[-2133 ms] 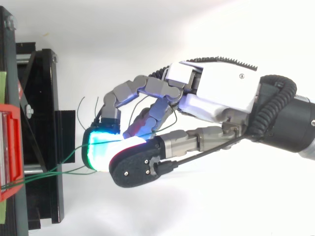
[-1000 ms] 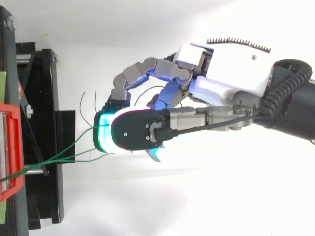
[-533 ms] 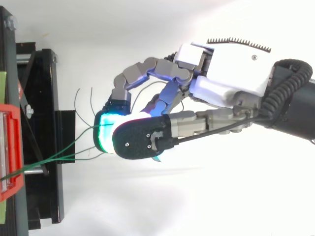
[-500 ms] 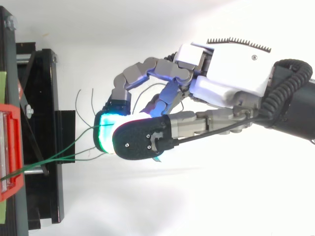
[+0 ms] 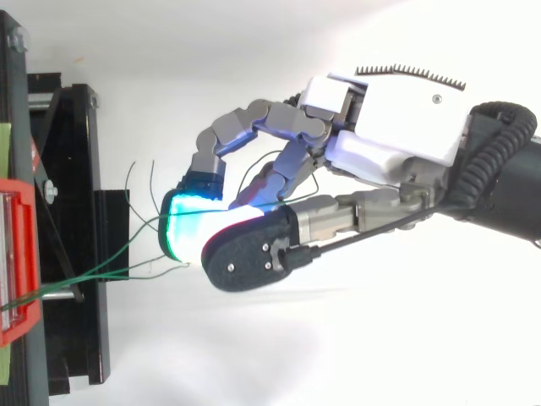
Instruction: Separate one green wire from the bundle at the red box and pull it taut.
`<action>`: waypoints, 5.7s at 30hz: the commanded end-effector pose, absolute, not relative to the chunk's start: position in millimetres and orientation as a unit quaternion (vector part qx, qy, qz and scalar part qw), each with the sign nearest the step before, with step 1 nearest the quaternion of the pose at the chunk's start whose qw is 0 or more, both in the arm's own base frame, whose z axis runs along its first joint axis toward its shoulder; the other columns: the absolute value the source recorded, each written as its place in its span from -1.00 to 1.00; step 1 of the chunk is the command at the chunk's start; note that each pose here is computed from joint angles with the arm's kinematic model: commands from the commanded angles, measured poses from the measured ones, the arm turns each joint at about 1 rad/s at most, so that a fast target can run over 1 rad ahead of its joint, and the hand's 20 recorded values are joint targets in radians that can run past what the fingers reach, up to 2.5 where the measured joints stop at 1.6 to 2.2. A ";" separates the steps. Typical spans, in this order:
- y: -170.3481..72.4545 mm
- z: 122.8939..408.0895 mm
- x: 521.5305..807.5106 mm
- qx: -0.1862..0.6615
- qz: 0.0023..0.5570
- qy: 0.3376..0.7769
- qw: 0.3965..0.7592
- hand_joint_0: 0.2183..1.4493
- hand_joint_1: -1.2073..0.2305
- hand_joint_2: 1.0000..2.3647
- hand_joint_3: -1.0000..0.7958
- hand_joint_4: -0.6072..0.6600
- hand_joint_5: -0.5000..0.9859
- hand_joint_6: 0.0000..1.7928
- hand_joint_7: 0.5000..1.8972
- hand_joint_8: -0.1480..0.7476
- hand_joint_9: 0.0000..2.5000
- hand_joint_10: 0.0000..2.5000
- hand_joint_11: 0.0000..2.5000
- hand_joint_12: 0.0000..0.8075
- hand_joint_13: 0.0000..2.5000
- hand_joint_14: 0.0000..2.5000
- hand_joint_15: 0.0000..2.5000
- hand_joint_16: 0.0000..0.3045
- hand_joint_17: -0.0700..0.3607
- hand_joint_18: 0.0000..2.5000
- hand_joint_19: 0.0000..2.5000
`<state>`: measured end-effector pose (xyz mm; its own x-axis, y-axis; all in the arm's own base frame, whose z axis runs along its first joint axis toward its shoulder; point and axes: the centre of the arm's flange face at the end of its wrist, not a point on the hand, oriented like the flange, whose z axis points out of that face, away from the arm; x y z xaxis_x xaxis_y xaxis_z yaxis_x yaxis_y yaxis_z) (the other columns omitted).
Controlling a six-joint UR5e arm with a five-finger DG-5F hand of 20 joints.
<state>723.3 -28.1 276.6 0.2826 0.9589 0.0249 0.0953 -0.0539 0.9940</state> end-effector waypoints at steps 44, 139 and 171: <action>-47.4 274.9 719.9 0.605 0.388 0.444 0.535 -0.42 -0.15 -0.98 -0.12 0.13 -0.51 0.01 -0.36 -0.02 0.02 -0.98 -0.05 -0.06 -0.23 -0.98 -0.39 -0.62 -0.07 -0.44 -0.45; -47.1 239.1 710.0 0.599 0.402 0.433 0.541 -0.33 -0.40 -0.97 0.06 -0.07 -0.48 0.02 -0.37 0.01 0.26 -0.81 0.31 -0.25 0.04 0.84 -0.24 -0.70 -0.20 0.14 0.52; -47.3 239.0 709.8 0.599 0.401 0.433 0.541 -0.37 -0.36 -0.97 -0.04 0.04 -0.49 0.00 -0.35 -0.07 0.26 -0.92 0.37 -0.28 0.07 0.60 -0.13 -0.70 -0.20 0.08 0.45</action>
